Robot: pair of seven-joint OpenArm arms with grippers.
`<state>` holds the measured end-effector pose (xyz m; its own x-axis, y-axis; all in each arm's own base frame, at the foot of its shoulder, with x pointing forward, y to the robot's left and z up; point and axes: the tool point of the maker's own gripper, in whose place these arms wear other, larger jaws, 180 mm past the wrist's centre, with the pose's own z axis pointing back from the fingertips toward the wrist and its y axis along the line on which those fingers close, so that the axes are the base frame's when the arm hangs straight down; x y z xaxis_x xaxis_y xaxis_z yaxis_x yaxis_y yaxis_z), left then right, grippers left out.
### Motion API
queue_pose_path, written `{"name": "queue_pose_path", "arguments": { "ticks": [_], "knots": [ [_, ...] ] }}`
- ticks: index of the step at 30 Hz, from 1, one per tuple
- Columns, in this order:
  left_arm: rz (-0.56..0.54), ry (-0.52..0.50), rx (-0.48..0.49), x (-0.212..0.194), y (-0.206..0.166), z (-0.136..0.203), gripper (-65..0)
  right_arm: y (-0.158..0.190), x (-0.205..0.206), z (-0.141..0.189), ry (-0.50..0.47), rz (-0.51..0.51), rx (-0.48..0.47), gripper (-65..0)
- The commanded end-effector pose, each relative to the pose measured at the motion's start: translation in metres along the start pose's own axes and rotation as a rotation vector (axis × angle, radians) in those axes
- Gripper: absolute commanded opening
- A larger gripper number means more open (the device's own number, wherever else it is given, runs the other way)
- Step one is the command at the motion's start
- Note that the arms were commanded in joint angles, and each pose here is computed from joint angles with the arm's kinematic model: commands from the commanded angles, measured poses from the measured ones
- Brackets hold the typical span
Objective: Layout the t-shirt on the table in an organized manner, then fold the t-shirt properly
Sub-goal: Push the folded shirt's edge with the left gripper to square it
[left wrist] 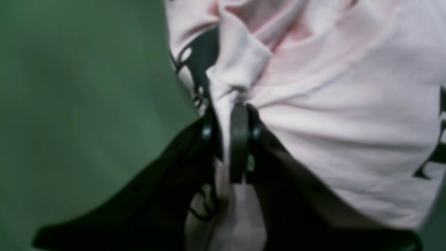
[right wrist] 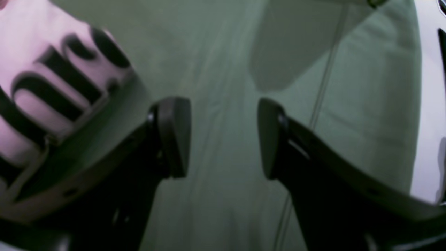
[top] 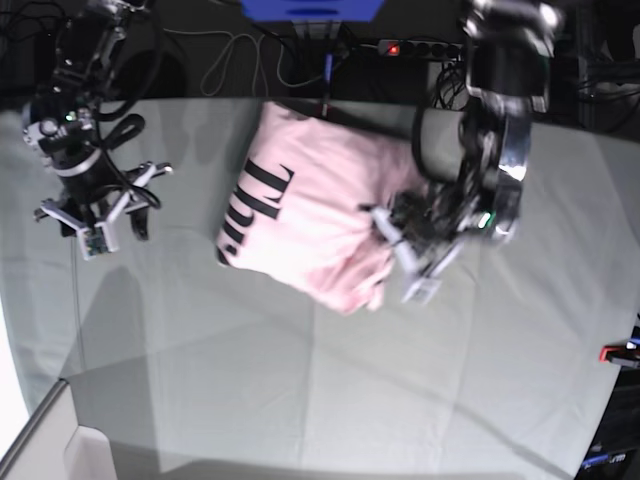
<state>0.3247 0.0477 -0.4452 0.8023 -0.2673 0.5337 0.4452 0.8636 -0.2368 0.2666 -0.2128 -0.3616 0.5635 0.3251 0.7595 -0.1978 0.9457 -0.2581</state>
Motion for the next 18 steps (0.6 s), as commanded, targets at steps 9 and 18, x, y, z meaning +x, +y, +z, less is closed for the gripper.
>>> {"name": "queue_pose_path", "arguments": {
  "ticks": [9, 18],
  "knots": [
    [-0.72, -0.123, -0.103, 0.105, -0.087, -0.039, -65.0, -0.04, -0.008, 0.016, -0.005, -0.04, -0.113, -33.8],
    [-1.025, -0.025, -0.079, 0.133, -0.154, -0.073, -65.0, -0.085, -0.044, 0.044, 0.07, -0.103, -0.257, -33.8]
  ]
}}
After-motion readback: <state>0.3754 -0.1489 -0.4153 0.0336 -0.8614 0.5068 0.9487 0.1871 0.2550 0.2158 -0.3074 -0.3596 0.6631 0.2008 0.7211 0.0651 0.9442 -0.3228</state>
